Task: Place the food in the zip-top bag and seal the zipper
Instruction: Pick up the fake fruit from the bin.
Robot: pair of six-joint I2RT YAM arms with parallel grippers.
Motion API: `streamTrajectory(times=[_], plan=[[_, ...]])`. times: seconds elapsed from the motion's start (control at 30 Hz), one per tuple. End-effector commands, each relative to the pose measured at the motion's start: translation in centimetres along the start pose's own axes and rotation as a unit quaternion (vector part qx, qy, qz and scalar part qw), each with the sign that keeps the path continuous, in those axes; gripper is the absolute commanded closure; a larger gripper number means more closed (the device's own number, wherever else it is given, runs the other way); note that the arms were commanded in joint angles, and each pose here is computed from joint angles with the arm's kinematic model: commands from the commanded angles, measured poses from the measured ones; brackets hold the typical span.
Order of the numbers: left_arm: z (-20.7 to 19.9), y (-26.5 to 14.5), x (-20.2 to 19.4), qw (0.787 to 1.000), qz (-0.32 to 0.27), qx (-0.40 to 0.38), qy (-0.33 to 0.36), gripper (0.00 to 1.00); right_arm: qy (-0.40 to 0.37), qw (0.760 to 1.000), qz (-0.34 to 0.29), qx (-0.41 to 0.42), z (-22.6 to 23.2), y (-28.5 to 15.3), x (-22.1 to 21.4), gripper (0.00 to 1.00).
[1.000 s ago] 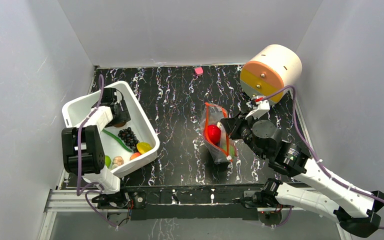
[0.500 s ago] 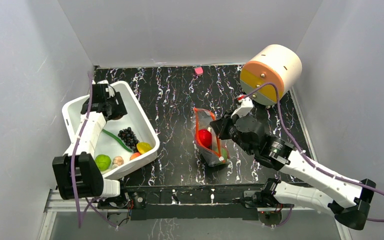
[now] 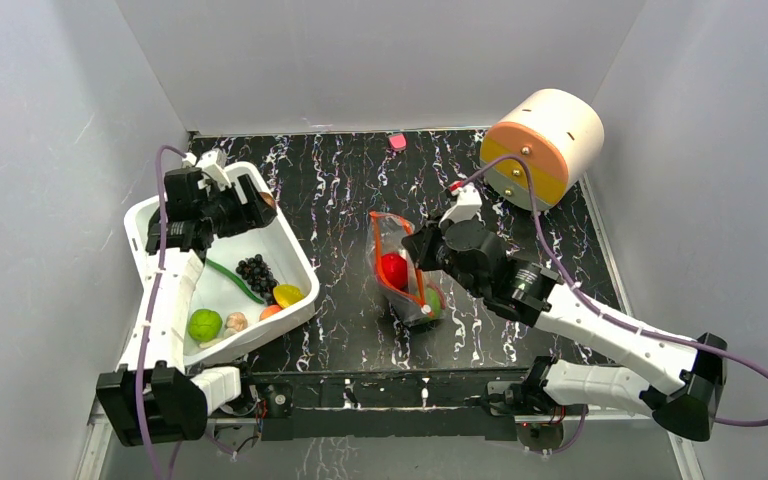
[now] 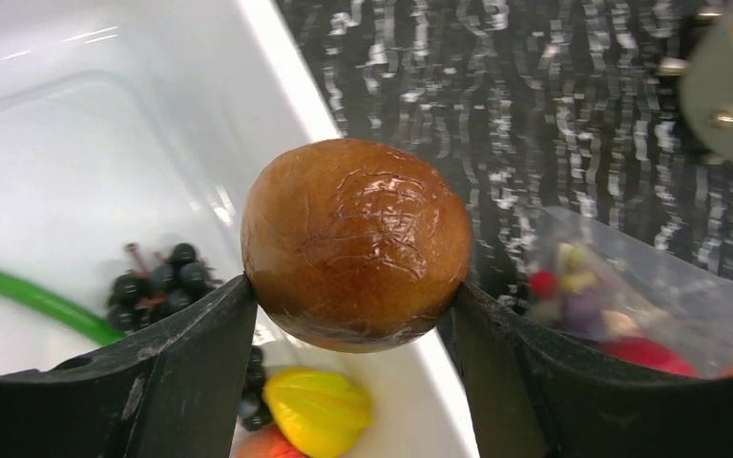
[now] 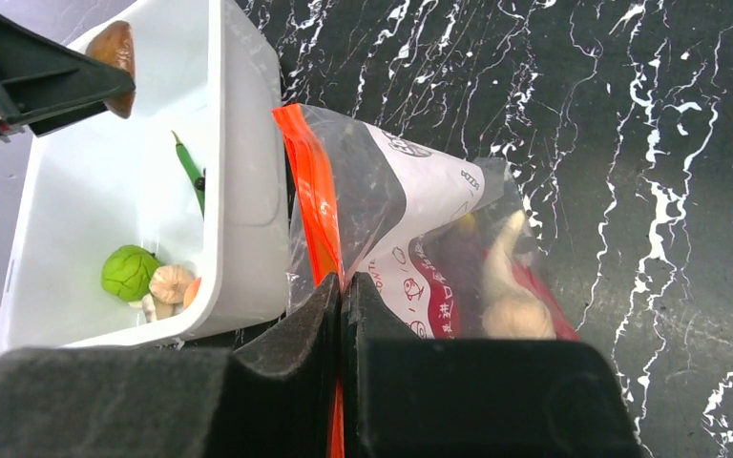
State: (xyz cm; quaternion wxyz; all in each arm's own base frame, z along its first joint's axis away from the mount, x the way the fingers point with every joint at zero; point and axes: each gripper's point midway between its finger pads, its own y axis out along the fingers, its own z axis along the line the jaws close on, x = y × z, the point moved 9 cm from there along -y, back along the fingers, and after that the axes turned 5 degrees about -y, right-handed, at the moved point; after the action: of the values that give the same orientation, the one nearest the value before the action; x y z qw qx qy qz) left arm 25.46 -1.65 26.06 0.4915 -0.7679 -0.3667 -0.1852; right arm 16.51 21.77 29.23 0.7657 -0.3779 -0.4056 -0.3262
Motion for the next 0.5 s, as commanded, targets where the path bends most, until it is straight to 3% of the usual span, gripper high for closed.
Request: streamTrajectory(times=[0.0,0.23,0.47], plan=[[-3.3,-2.6,-0.1,0.993,-0.012,-0.120,-0.017,0.46,0.026,0.997,-0.069,0.028,1.9,0.1,3.6,1.00],[-5.8,-5.2,-0.4,0.980,-0.023,-0.197,-0.037,0.48,0.035,0.996,-0.075,0.036,2.6,0.9,4.0,1.00],[-8.4,-7.6,-1.4,0.953,-0.017,-0.293,-0.076,0.49,0.064,0.991,-0.102,0.056,3.9,1.7,5.2,1.00]])
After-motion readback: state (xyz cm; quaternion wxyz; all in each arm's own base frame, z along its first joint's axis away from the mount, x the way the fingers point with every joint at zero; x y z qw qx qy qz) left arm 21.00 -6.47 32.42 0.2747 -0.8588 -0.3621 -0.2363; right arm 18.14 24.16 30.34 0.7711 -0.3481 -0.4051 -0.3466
